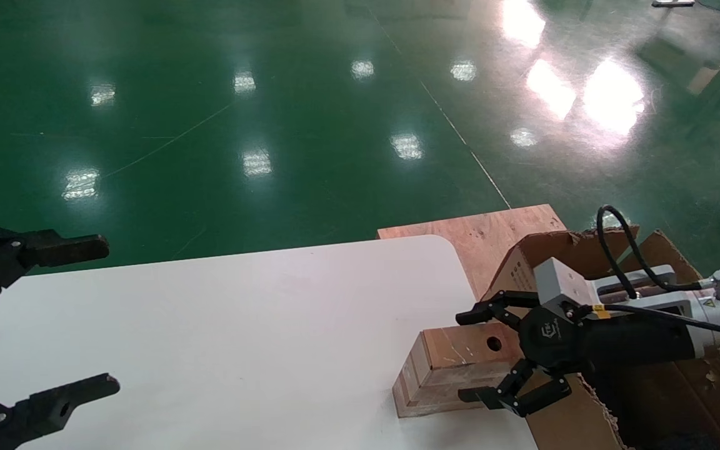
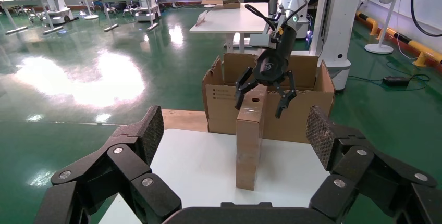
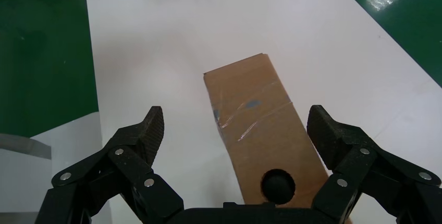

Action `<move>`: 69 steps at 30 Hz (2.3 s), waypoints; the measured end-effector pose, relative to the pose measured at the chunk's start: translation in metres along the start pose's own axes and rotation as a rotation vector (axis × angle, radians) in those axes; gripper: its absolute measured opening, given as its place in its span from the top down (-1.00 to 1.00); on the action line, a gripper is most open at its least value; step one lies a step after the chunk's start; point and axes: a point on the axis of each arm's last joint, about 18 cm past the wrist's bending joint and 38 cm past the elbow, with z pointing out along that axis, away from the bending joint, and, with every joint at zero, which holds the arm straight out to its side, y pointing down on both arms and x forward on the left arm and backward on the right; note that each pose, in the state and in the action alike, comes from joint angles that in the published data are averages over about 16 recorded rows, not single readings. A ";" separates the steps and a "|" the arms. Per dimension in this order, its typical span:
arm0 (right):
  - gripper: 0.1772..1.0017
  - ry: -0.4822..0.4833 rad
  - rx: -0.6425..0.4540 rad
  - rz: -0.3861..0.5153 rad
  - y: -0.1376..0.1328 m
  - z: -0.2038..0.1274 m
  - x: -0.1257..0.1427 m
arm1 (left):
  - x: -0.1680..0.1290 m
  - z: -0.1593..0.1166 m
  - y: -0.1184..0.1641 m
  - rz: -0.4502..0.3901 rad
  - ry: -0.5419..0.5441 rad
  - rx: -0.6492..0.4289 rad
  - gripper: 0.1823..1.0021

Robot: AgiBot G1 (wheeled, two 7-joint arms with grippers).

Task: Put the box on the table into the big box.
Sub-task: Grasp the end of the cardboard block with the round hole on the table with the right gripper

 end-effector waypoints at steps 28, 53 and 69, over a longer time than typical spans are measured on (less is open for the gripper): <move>-1.00 0.018 -0.055 0.000 0.011 -0.009 0.005 | 0.000 0.000 0.000 0.000 0.000 0.000 -1.00; -1.00 0.032 -0.097 -0.045 0.010 -0.011 0.009 | 0.000 0.000 0.000 0.000 -0.001 0.000 -1.00; -1.00 0.041 -0.100 -0.051 0.009 -0.012 0.011 | 0.000 0.000 0.000 0.000 -0.001 0.000 -1.00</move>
